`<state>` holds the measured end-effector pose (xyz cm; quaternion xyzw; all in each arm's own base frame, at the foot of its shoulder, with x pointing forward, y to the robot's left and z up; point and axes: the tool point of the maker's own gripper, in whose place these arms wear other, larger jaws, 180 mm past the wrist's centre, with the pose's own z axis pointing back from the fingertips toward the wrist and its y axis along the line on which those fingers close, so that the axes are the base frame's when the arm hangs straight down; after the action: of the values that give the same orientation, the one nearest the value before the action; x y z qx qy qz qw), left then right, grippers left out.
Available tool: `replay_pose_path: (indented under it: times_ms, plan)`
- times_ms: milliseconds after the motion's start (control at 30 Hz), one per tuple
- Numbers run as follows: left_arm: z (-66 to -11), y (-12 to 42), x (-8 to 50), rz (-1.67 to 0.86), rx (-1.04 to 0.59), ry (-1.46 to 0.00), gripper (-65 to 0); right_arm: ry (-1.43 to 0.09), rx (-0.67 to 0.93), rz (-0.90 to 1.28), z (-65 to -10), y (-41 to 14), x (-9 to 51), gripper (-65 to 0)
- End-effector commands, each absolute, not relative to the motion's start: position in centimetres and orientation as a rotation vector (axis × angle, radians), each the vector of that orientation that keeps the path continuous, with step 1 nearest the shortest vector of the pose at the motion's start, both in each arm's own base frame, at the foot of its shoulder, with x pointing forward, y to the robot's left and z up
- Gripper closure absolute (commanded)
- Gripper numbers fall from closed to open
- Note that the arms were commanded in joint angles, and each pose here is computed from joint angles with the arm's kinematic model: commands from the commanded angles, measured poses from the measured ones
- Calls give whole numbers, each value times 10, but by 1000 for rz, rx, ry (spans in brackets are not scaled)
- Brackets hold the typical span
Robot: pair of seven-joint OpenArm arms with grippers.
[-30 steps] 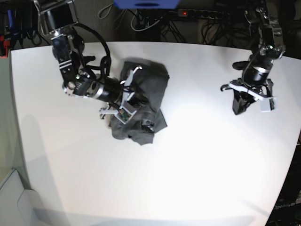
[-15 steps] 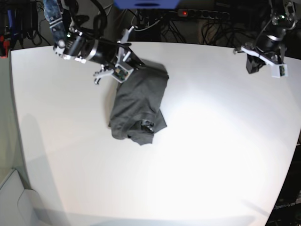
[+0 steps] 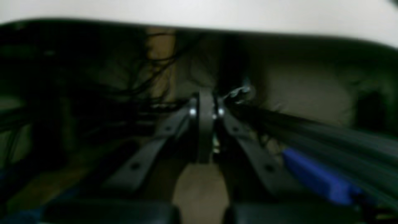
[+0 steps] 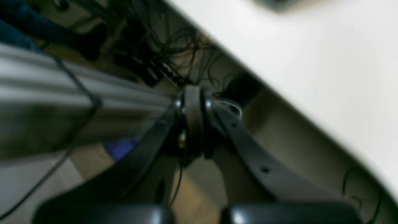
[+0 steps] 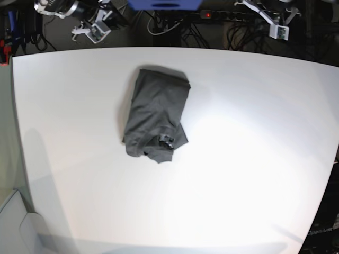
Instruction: Layout the t-shirt on the table in an organized manner, then fold the t-shirt properly
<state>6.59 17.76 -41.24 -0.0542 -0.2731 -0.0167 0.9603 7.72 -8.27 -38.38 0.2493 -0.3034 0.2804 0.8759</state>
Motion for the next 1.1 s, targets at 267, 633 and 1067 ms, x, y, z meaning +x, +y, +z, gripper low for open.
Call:
replay_pose_path:
  times_ms: [267,633,1067]
  plan:
    - [-492,113,-1,-42,-294,-371,-2,-529,508,286,-452,-142,21,0]
    - [-584,123,-28,39,-281,-245,-2,-358,417,-157,-590,-199,-33,0]
    - [-655,134,-15,96,-226,-102,-2,-287,-1,14,-643,-226,-14,0]
